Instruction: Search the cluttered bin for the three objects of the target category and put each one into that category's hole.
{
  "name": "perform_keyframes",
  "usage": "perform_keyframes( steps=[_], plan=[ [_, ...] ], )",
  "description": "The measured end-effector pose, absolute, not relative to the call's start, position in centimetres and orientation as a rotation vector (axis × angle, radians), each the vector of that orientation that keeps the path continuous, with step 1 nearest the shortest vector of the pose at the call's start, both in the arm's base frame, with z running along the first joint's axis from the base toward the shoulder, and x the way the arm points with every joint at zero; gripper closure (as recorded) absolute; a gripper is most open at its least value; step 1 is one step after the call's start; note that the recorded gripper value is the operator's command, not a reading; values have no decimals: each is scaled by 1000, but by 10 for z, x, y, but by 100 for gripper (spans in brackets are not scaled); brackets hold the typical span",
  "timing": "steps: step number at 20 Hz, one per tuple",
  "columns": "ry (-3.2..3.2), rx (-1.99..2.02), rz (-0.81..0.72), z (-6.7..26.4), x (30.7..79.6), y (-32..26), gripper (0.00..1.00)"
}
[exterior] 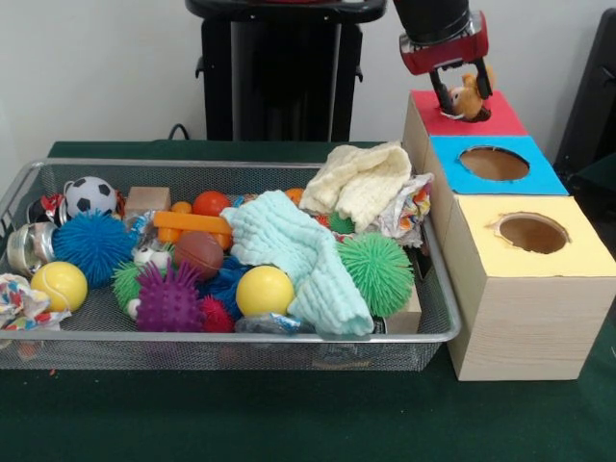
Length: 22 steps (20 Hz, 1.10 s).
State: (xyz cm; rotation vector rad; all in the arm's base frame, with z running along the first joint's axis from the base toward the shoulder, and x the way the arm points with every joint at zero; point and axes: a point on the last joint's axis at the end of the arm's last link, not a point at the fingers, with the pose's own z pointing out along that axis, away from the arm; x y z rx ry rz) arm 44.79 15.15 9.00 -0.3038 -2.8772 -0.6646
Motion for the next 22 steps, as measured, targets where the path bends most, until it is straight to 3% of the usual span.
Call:
perform_keyframes(
  steps=[10,22],
  plan=[
    [-2793,-317,-633,133,453,134,0],
    [-2827,-352,-558,145,457,116,0]
  ],
)
